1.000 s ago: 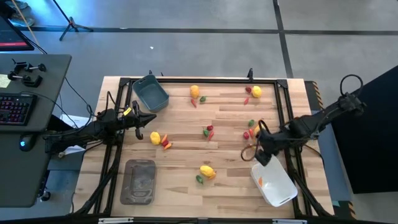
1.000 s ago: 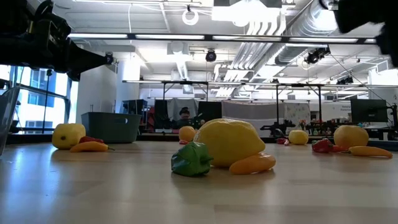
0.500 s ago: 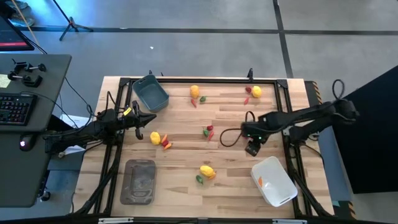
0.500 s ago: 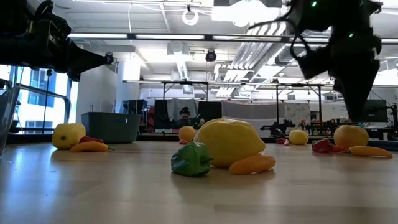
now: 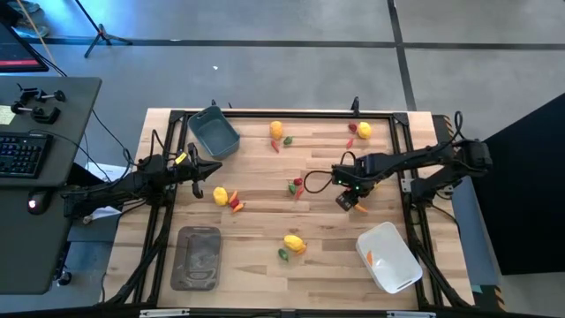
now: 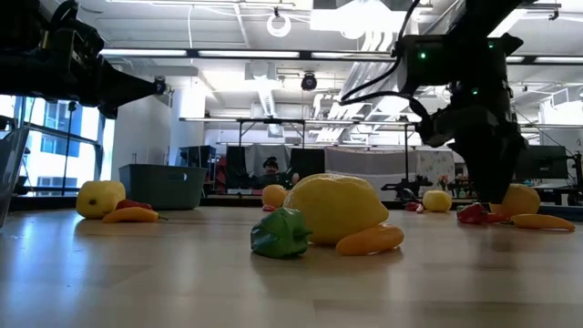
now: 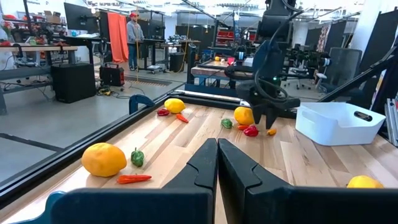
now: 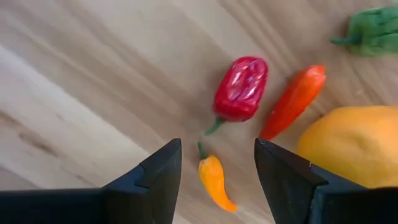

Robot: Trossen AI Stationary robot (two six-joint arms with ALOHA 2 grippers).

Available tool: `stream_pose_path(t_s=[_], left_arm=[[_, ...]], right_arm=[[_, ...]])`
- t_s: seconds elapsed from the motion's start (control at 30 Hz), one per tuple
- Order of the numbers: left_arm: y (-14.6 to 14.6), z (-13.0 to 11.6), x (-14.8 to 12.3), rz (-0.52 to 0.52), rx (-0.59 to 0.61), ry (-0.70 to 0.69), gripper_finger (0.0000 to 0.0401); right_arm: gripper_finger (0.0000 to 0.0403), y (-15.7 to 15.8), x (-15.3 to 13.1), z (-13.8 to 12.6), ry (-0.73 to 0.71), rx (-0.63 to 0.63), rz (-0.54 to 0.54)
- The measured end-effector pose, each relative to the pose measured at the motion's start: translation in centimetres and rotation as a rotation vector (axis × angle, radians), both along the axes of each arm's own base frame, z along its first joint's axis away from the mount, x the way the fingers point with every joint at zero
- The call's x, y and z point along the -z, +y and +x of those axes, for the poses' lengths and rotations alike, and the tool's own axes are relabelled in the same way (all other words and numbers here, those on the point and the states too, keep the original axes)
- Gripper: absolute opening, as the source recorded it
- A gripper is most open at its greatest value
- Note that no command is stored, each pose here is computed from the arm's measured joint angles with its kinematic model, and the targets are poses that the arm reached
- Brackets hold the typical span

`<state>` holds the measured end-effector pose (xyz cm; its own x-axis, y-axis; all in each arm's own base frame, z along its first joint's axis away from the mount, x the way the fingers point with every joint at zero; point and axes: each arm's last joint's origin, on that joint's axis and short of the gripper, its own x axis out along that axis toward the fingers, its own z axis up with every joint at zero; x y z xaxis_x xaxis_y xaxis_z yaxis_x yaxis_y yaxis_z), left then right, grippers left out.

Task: Sort produce into baskets
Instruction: Put the dark orange chili pepper into the white bin

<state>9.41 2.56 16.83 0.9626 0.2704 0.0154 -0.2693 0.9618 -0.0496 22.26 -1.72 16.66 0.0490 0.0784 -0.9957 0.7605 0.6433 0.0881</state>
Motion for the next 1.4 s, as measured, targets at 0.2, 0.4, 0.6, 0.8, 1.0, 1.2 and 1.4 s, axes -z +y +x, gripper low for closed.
stream_pose_path(t_s=[0.2,0.4,0.6,0.8,1.0,1.2,1.4], left_arm=[[0.0,0.0,0.0,-0.001,0.000,-0.001,0.0000],[0.0,0.0,-0.6,0.000,0.001,-0.060,0.0000],[0.0,-0.1,-1.2,-0.054,0.006,-0.142,0.0000],[0.0,-0.1,-0.9,-0.119,0.009,-0.130,0.0000],[0.0,0.0,-0.5,-0.141,0.006,-0.089,0.0000],[0.0,0.0,-0.3,-0.145,0.004,-0.071,0.0000],[0.0,0.0,-0.2,-0.147,0.004,-0.066,0.0000]], right_arm=[[0.0193,-0.7,-0.2,0.9,-0.098,0.097,0.001],[0.0193,-0.7,-0.7,4.7,-0.392,0.216,0.030],[0.0193,-0.1,0.2,8.6,-0.474,0.294,0.030],[0.0193,0.1,0.8,12.1,-0.441,0.363,-0.024],[0.0193,0.0,1.7,13.5,-0.330,0.441,-0.079],[0.0192,-0.2,2.6,13.8,-0.298,0.465,-0.116],[0.0157,-0.1,3.0,13.7,-0.271,0.454,-0.122]])
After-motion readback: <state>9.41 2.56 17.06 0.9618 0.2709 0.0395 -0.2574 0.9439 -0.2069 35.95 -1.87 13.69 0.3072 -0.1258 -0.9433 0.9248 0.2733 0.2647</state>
